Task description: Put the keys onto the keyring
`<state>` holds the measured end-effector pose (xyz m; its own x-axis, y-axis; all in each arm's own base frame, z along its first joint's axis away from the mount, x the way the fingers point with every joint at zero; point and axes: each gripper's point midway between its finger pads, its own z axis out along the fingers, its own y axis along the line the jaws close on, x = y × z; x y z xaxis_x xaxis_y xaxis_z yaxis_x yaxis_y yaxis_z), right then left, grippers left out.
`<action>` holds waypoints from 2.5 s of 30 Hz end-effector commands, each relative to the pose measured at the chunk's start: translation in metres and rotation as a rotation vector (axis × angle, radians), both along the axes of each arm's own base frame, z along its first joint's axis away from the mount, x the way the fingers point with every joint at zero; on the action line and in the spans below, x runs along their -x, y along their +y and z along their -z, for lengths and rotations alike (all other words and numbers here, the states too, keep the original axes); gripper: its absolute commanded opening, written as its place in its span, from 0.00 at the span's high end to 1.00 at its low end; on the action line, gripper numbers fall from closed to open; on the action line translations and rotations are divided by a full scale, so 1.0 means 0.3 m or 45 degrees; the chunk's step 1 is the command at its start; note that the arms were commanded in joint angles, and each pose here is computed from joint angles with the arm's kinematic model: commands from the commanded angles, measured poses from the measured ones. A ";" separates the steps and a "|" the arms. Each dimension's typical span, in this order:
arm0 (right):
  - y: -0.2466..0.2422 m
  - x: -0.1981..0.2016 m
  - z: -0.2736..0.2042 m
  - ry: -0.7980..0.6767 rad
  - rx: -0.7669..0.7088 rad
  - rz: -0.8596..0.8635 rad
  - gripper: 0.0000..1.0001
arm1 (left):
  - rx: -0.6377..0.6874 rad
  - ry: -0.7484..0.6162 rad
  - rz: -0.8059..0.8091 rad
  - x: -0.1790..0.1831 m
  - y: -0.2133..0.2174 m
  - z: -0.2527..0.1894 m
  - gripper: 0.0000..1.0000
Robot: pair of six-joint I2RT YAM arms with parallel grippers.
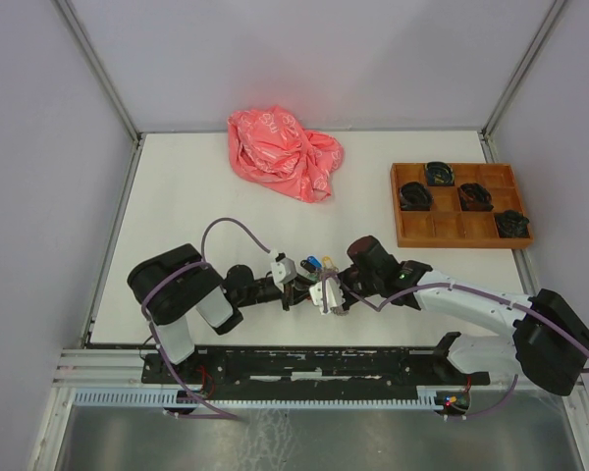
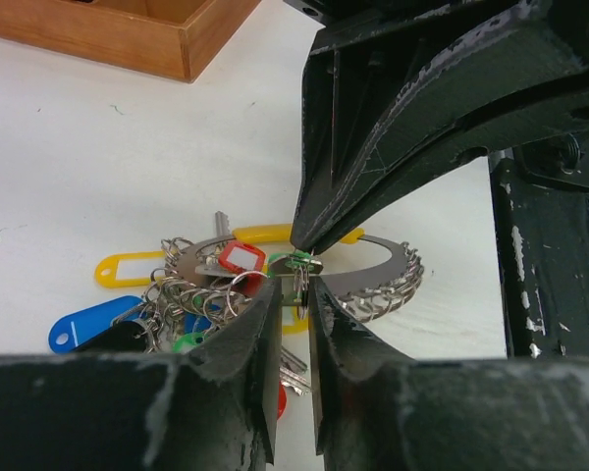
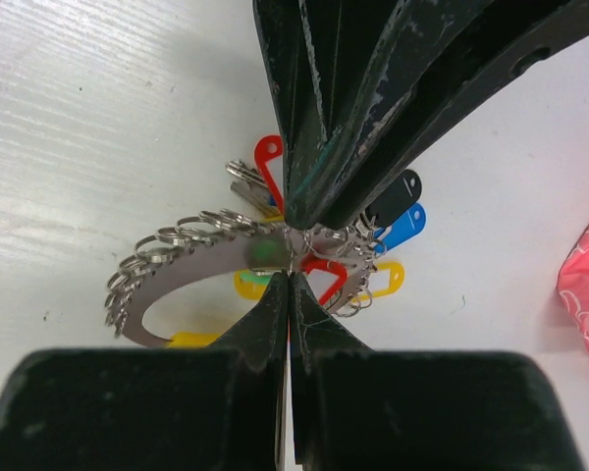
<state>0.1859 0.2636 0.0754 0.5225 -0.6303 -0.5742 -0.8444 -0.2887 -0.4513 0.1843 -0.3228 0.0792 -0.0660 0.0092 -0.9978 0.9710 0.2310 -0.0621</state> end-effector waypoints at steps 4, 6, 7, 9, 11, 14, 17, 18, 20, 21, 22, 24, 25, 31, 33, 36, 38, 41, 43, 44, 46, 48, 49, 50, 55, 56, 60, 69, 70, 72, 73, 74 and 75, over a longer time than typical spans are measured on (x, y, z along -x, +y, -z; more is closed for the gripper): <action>0.002 -0.021 -0.067 -0.065 0.011 -0.011 0.99 | 0.147 -0.164 0.073 0.018 -0.024 -0.110 0.68; 0.003 -0.020 -0.069 -0.065 0.020 -0.023 0.99 | 0.143 -0.166 0.107 0.028 -0.030 -0.105 0.66; 0.004 -0.019 -0.069 -0.064 0.023 -0.031 0.99 | 0.142 -0.167 0.128 0.035 -0.034 -0.103 0.66; 0.008 -0.015 -0.070 -0.059 0.027 -0.047 0.99 | 0.134 -0.161 0.149 0.042 -0.038 -0.091 0.65; 0.008 -0.012 -0.068 -0.055 0.036 -0.057 0.99 | 0.131 -0.162 0.162 0.044 -0.043 -0.086 0.64; 0.009 -0.010 -0.068 -0.054 0.045 -0.068 0.99 | 0.136 -0.159 0.182 0.046 -0.053 -0.088 0.64; 0.012 -0.008 -0.068 -0.054 0.048 -0.073 0.99 | 0.148 -0.151 0.199 0.046 -0.062 -0.096 0.64; 0.013 -0.008 -0.069 -0.054 0.047 -0.074 0.99 | 0.151 -0.145 0.203 0.046 -0.066 -0.097 0.64; 0.017 -0.006 -0.070 -0.055 0.047 -0.079 0.99 | 0.153 -0.135 0.206 0.044 -0.071 -0.096 0.65; 0.019 -0.006 -0.070 -0.055 0.046 -0.080 0.99 | 0.153 -0.131 0.207 0.043 -0.073 -0.095 0.65; 0.021 -0.005 -0.072 -0.057 0.045 -0.084 0.99 | 0.153 -0.127 0.205 0.041 -0.074 -0.093 0.65; 0.024 -0.004 -0.075 -0.060 0.044 -0.088 0.99 | 0.153 -0.121 0.202 0.037 -0.076 -0.090 0.66; 0.026 -0.004 -0.077 -0.062 0.041 -0.089 0.99 | 0.150 -0.116 0.202 0.037 -0.076 -0.086 0.67; 0.031 -0.002 -0.080 -0.063 0.036 -0.094 0.99 | 0.145 -0.092 0.203 0.036 -0.081 -0.073 0.70; 0.035 -0.001 -0.082 -0.064 0.034 -0.096 0.99 | 0.148 -0.085 0.207 0.036 -0.084 -0.074 0.72; 0.040 0.003 -0.080 -0.063 0.034 -0.103 0.99 | 0.149 -0.075 0.211 0.035 -0.087 -0.074 0.76; 0.043 0.006 -0.077 -0.059 0.037 -0.108 0.99 | 0.151 -0.075 0.207 0.034 -0.086 -0.075 0.81; 0.039 0.006 -0.069 -0.057 0.048 -0.102 0.99 | 0.154 -0.075 0.192 0.031 -0.082 -0.080 0.91; 0.027 0.002 -0.061 -0.066 0.064 -0.082 0.99 | 0.154 -0.080 0.173 0.028 -0.076 -0.083 0.97; 0.019 0.001 -0.059 -0.069 0.070 -0.071 0.99 | 0.154 -0.085 0.162 0.025 -0.071 -0.085 0.97; -0.006 -0.001 -0.045 -0.078 0.097 -0.042 0.99 | 0.150 -0.088 0.147 0.027 -0.063 -0.084 0.97; -0.025 0.000 -0.038 -0.082 0.111 -0.019 0.99 | 0.148 -0.089 0.137 0.027 -0.055 -0.085 0.97; -0.037 0.004 -0.031 -0.079 0.120 -0.011 0.99 | 0.150 -0.090 0.135 0.029 -0.053 -0.089 0.97; -0.046 0.010 -0.025 -0.075 0.126 -0.008 0.99 | 0.153 -0.088 0.127 0.028 -0.049 -0.093 0.97; -0.067 0.032 0.005 -0.040 0.143 0.000 0.99 | 0.167 -0.101 0.103 0.028 -0.037 -0.115 0.97; -0.067 0.034 0.008 -0.037 0.140 0.004 0.99 | 0.173 -0.102 0.101 0.029 -0.035 -0.122 0.97; -0.061 0.046 0.024 -0.013 0.124 -0.007 0.99 | 0.212 -0.099 0.072 0.020 -0.031 -0.162 0.97; 0.009 0.043 0.008 0.035 -0.005 0.016 0.99 | 0.246 -0.069 0.065 0.016 -0.045 -0.187 0.97; 0.010 0.034 0.001 0.027 -0.020 0.040 0.99 | 0.244 -0.069 0.059 0.014 -0.042 -0.185 0.97; -0.005 0.016 -0.003 0.001 -0.021 0.097 0.89 | 0.232 -0.074 0.050 0.014 -0.037 -0.176 0.97; -0.014 0.011 -0.007 -0.009 -0.020 0.119 0.85 | 0.226 -0.075 0.042 0.012 -0.034 -0.170 0.97; -0.025 0.012 -0.007 -0.012 -0.015 0.133 0.79 | 0.222 -0.077 0.041 0.014 -0.033 -0.166 0.97; -0.034 0.014 -0.005 -0.013 -0.011 0.143 0.75 | 0.217 -0.076 0.037 0.012 -0.030 -0.161 0.97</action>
